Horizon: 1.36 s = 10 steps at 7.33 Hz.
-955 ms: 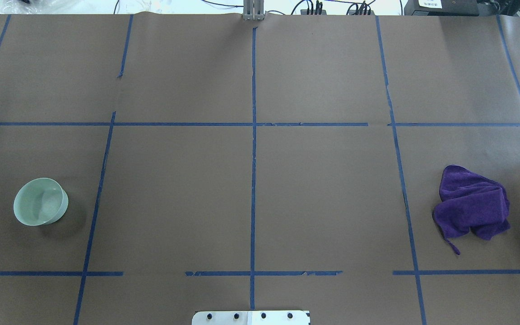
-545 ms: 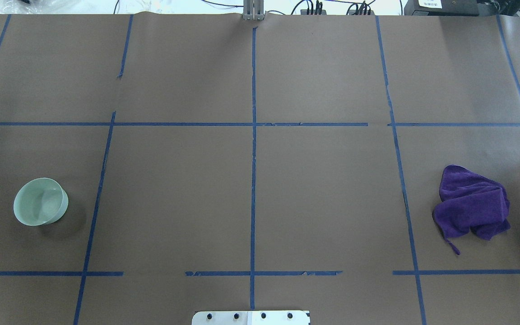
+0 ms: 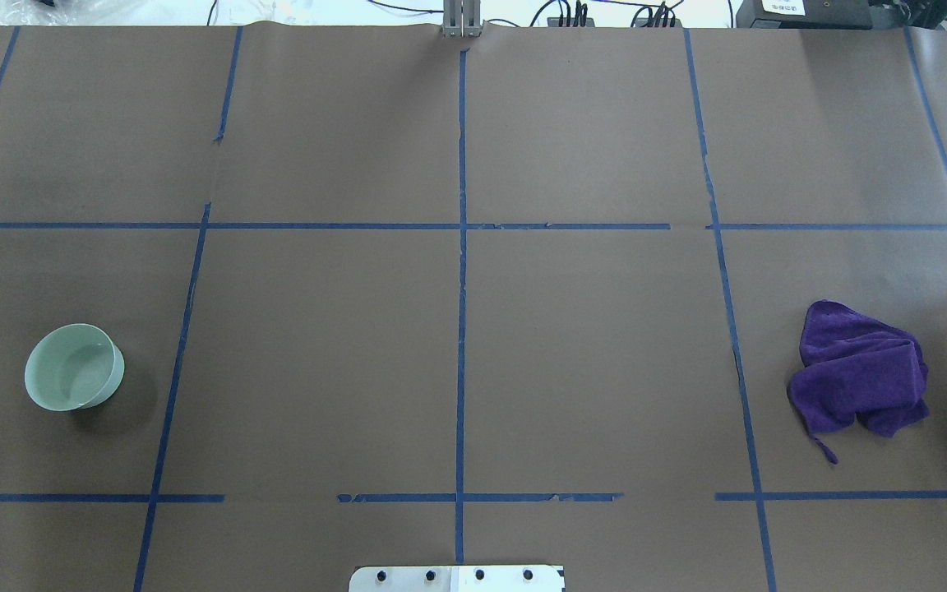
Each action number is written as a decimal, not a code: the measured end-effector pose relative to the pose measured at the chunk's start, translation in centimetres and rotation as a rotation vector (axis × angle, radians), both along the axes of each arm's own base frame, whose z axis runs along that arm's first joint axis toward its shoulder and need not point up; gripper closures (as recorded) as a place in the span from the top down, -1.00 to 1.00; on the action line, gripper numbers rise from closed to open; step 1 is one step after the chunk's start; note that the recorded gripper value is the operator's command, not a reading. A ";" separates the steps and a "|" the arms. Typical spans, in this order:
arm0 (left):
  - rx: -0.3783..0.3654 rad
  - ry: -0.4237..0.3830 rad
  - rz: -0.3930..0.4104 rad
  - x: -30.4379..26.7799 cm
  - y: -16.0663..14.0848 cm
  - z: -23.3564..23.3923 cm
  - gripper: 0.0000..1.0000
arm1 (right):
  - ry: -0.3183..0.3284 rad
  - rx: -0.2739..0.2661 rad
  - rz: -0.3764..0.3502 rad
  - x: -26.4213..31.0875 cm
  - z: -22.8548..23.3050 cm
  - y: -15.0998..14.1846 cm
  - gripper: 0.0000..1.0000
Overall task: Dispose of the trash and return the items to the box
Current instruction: 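Release the yellow cup into the clear plastic bin with the left gripper, then reach the right gripper down onto the purple cloth and grasp it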
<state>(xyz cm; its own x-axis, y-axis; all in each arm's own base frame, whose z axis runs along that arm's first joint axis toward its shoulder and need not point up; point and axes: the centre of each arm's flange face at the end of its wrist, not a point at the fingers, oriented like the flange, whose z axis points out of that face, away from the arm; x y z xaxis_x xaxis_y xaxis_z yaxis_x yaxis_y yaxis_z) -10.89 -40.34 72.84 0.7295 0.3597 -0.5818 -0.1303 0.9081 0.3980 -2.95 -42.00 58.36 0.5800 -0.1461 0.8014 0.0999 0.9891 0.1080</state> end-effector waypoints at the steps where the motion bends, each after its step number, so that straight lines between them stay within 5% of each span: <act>1: 0.029 -0.024 -0.025 -0.7 0.7 -2.6 1.00 | -0.001 0.000 0.000 0.0 0.0 0.1 1.00; 3: 0.001 0.015 -0.098 -0.7 1.1 -6.0 1.00 | -0.005 -0.007 0.015 -0.1 -0.9 0.3 1.00; 6: -0.076 0.179 -0.129 2.2 0.4 -9.4 1.00 | -0.018 -0.092 0.069 -3.8 -4.3 2.5 1.00; 10: -0.140 0.241 -0.111 8.5 -0.9 -13.1 1.00 | 0.085 -0.136 0.090 -12.8 -2.1 6.0 1.00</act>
<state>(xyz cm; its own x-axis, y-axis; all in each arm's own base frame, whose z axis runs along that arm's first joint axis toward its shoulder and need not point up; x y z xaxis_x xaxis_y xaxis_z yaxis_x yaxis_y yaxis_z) -2.43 -41.29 59.73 0.5946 0.1892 -0.7815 0.0559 0.9598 0.2749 -15.76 -36.03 56.23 0.6520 0.0153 0.7580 0.0137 0.9994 -0.0319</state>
